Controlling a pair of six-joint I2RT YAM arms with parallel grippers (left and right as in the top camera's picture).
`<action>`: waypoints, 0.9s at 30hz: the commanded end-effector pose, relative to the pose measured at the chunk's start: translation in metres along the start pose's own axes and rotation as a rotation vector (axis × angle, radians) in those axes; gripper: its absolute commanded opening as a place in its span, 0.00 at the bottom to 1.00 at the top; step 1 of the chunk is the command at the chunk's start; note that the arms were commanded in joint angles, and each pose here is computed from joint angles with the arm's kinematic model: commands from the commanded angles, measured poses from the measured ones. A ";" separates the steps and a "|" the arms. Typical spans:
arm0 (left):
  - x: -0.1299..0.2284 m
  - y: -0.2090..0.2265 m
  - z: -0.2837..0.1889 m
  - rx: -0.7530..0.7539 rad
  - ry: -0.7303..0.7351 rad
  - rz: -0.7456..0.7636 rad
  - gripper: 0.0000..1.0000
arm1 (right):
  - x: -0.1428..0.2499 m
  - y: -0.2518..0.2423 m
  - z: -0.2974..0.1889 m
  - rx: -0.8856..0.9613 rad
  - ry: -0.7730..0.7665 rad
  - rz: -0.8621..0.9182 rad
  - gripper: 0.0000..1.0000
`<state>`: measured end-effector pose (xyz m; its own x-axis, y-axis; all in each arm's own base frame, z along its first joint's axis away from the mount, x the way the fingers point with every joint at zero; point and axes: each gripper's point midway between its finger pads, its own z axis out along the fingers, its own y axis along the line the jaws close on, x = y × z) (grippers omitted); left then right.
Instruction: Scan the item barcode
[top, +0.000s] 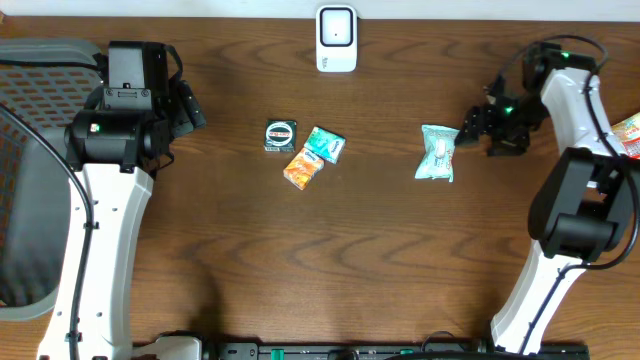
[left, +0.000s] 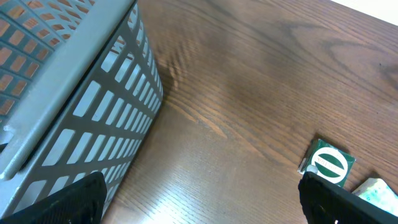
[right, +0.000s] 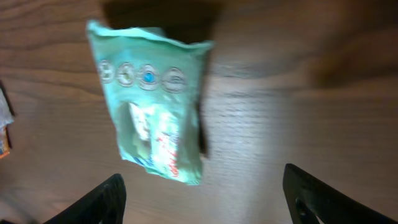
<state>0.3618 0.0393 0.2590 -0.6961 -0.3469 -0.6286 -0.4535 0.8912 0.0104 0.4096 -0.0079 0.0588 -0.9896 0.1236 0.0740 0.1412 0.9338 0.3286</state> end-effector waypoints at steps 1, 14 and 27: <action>-0.001 0.003 0.001 -0.016 -0.001 0.012 0.98 | -0.003 0.021 0.007 0.018 -0.004 -0.079 0.75; -0.001 0.003 0.001 -0.016 -0.001 0.012 0.98 | -0.006 0.039 0.023 0.307 -0.026 -0.142 0.66; -0.001 0.003 0.001 -0.016 -0.001 0.012 0.98 | -0.005 0.073 0.024 0.666 -0.133 -0.243 0.64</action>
<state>0.3619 0.0393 0.2591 -0.6960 -0.3466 -0.6288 -0.4532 0.8913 0.0105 0.4213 0.0518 0.0544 -0.9966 -0.0785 -0.0246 -0.0694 0.9630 -0.2604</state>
